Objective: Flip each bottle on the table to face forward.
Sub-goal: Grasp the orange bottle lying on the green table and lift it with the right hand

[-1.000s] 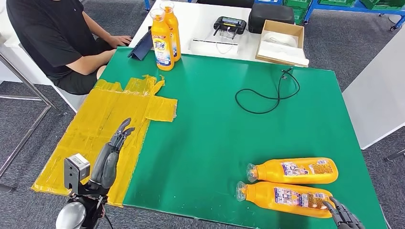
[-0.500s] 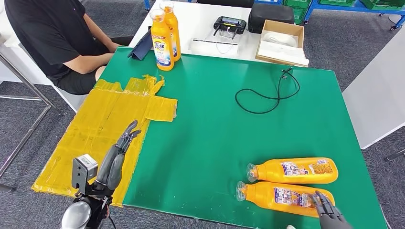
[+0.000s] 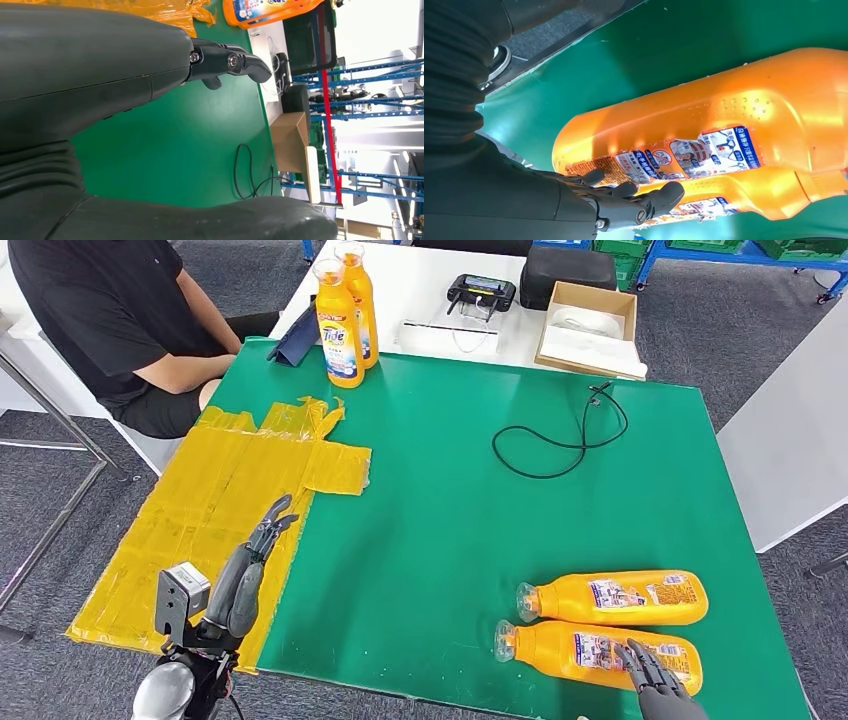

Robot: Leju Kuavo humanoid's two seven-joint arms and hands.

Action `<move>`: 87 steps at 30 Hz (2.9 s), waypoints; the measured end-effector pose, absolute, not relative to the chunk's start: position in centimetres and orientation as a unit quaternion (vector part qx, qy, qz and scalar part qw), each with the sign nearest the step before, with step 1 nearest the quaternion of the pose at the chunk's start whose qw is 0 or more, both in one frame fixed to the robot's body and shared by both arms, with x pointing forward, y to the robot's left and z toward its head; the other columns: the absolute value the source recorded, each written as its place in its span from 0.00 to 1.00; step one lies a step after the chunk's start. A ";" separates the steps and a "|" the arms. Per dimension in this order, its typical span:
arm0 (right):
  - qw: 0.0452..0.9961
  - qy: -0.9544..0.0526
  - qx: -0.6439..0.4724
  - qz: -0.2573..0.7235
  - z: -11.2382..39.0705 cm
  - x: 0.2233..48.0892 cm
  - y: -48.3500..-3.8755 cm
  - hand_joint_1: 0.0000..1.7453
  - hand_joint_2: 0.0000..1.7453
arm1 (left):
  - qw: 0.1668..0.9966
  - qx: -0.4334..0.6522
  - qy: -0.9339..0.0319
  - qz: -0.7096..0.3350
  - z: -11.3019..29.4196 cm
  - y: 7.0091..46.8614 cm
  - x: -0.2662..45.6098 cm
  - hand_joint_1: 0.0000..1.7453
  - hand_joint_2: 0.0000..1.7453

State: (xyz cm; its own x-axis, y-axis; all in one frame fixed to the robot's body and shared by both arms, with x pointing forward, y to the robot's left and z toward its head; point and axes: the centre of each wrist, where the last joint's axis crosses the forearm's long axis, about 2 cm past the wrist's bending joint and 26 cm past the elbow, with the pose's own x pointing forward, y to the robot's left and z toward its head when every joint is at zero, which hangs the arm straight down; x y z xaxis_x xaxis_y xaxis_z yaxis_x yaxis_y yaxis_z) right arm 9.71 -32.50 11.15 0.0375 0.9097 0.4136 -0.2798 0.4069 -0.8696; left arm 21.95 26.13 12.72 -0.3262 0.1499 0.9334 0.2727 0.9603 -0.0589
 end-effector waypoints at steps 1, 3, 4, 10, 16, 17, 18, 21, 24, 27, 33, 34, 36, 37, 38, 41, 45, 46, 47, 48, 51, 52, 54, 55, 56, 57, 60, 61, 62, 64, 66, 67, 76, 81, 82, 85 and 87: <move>0.654 -0.524 -0.300 0.455 11.1 9.7 -32.5 0.00 1.00 | 0.566 -0.130 -0.812 -0.054 12.7 26.1 22.0 0.00 0.00; 0.654 -0.525 -0.299 0.456 11.1 9.7 -32.4 0.00 1.00 | 0.566 -0.130 -0.812 -0.054 12.7 26.1 22.0 0.00 0.00; 0.655 -0.525 -0.298 0.455 11.1 9.7 -32.4 0.00 1.00 | 0.566 -0.130 -0.812 -0.054 12.7 26.1 22.0 0.00 0.00; 0.665 -0.522 -0.298 0.444 11.2 10.2 -32.8 0.00 1.00 | 0.561 -0.133 -0.815 -0.056 13.3 26.0 22.8 0.00 0.00; 0.661 -0.516 -0.293 0.459 11.2 11.1 -33.9 0.00 1.00 | 0.554 -0.140 -0.819 -0.056 14.2 25.7 24.2 0.00 0.00; 0.659 -0.514 -0.294 0.463 11.2 11.1 -34.0 0.00 1.00 | 0.554 -0.141 -0.819 -0.056 14.2 25.7 24.2 0.00 0.00; 0.658 -0.513 -0.295 0.466 11.1 11.2 -34.0 0.00 1.00 | 0.554 -0.142 -0.819 -0.055 14.2 25.7 24.2 0.00 0.00; 0.656 -0.511 -0.297 0.470 11.1 11.3 -34.5 0.00 1.00 | 0.553 -0.146 -0.819 -0.051 14.2 25.6 24.3 0.00 0.00; 0.659 -0.510 -0.290 0.470 11.5 11.5 -35.9 0.00 1.00 | 0.551 -0.149 -0.820 -0.047 14.3 25.6 24.5 0.00 0.00; 0.656 -0.506 -0.288 0.481 12.3 11.9 -37.6 0.00 1.00 | 0.549 -0.151 -0.821 -0.045 14.5 25.7 24.7 0.00 0.00; 0.648 -0.494 -0.302 0.495 13.3 12.2 -39.6 0.00 1.00 | 0.551 -0.154 -0.819 -0.044 14.5 25.9 24.9 0.00 0.00; 0.647 -0.493 -0.305 0.495 13.4 12.3 -39.8 0.00 1.00 | 0.551 -0.154 -0.819 -0.045 14.5 25.9 25.0 0.00 0.00; 0.647 -0.490 -0.310 0.495 13.5 12.3 -40.0 0.00 1.00 | 0.550 -0.154 -0.819 -0.046 14.5 25.9 25.1 0.00 0.00; 0.647 -0.489 -0.312 0.495 13.5 12.2 -40.1 0.00 1.00 | 0.550 -0.154 -0.820 -0.046 14.6 25.9 25.2 0.00 0.00; 0.647 -0.488 -0.313 0.495 13.6 12.2 -40.2 0.00 1.00 | 0.550 -0.154 -0.820 -0.046 14.5 25.9 25.3 0.00 0.00; 0.646 -0.487 -0.316 0.495 13.6 12.2 -40.4 0.00 1.00 | 0.551 -0.154 -0.819 -0.047 14.5 26.0 25.3 0.00 0.00; 0.646 -0.486 -0.318 0.495 13.7 12.2 -40.5 0.00 1.00 | 0.551 -0.154 -0.819 -0.047 14.5 26.0 25.3 0.00 0.00; 0.646 -0.486 -0.319 0.495 13.7 12.3 -40.5 0.00 1.00 | 0.551 -0.154 -0.819 -0.047 14.5 26.0 25.3 0.00 0.00; 0.645 -0.486 -0.319 0.496 13.7 12.3 -40.5 0.00 1.00 | 0.552 -0.154 -0.819 -0.047 14.5 26.0 25.3 0.00 0.00; 0.645 -0.486 -0.319 0.496 13.7 12.3 -40.5 0.00 1.00 | 0.552 -0.154 -0.818 -0.047 14.5 26.0 25.3 0.00 0.00; 0.645 -0.486 -0.319 0.496 13.7 12.3 -40.5 0.00 1.00 | 0.552 -0.154 -0.818 -0.047 14.5 26.0 25.3 0.00 0.00; 0.645 -0.486 -0.319 0.496 13.7 12.3 -40.5 0.00 1.00 | 0.552 -0.154 -0.818 -0.047 14.5 26.0 25.3 0.00 0.00; 0.645 -0.485 -0.319 0.496 13.7 12.3 -40.6 0.00 1.00 | 0.552 -0.154 -0.818 -0.047 14.5 26.0 25.3 0.00 0.00; 0.645 -0.485 -0.319 0.497 13.8 12.3 -40.7 0.00 1.00 | 0.552 -0.154 -0.818 -0.047 14.5 26.0 25.3 0.00 0.00; 0.644 -0.484 -0.320 0.498 13.8 12.3 -40.7 0.00 1.00 | 0.553 -0.154 -0.818 -0.047 14.5 26.0 25.3 0.00 0.00; 0.643 -0.484 -0.320 0.500 13.9 12.3 -40.8 0.00 1.00 | 0.553 -0.154 -0.818 -0.047 14.5 26.0 25.3 0.00 0.00; 0.642 -0.481 -0.320 0.504 14.0 12.5 -41.0 0.00 1.00 | 0.552 -0.154 -0.818 -0.048 14.5 26.0 25.4 0.00 0.00; 0.642 -0.480 -0.320 0.505 13.9 12.6 -41.0 0.00 1.00 | 0.552 -0.154 -0.818 -0.048 14.6 26.0 25.5 0.00 0.00; 0.642 -0.479 -0.320 0.506 13.9 12.7 -41.0 0.00 1.00 | 0.551 -0.155 -0.818 -0.049 14.6 26.0 25.6 0.00 0.00; 0.641 -0.477 -0.322 0.508 13.8 13.0 -41.0 0.00 1.00 | 0.551 -0.157 -0.818 -0.051 14.7 25.9 25.8 0.00 0.00; 0.642 -0.475 -0.322 0.509 13.5 13.2 -41.0 0.00 1.00 | 0.551 -0.159 -0.818 -0.053 14.7 25.7 25.9 0.00 0.00; 0.642 -0.475 -0.322 0.509 13.4 13.2 -41.0 0.00 1.00 | 0.551 -0.160 -0.817 -0.054 14.7 25.7 26.0 0.00 0.00; 0.646 -0.470 -0.316 0.512 12.9 13.5 -40.8 0.00 1.00 | 0.551 -0.163 -0.817 -0.057 14.8 25.5 26.2 0.00 0.00; 0.643 -0.465 -0.316 0.520 12.2 13.9 -40.4 0.00 1.00 | 0.552 -0.165 -0.815 -0.058 14.7 25.4 26.4 0.00 0.00; 0.642 -0.464 -0.315 0.522 12.0 14.0 -40.1 0.00 1.00 | 0.552 -0.165 -0.815 -0.059 14.8 25.4 26.5 0.00 0.00; 0.643 -0.464 -0.312 0.524 11.4 14.2 -39.5 0.00 1.00 | 0.553 -0.166 -0.814 -0.060 14.8 25.3 26.6 0.00 0.00; 0.644 -0.462 -0.309 0.526 11.1 14.3 -39.2 0.00 1.00 | 0.554 -0.167 -0.814 -0.060 14.7 25.3 26.6 0.00 0.00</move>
State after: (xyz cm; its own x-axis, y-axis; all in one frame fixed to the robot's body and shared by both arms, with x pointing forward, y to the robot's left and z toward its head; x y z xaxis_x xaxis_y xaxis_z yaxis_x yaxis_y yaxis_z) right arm 14.28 -39.24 11.07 0.0194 0.9624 0.2709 -0.3916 0.2566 -0.8836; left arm 26.64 25.27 14.71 -0.3309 0.2046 0.9212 0.3384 0.9370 -0.0865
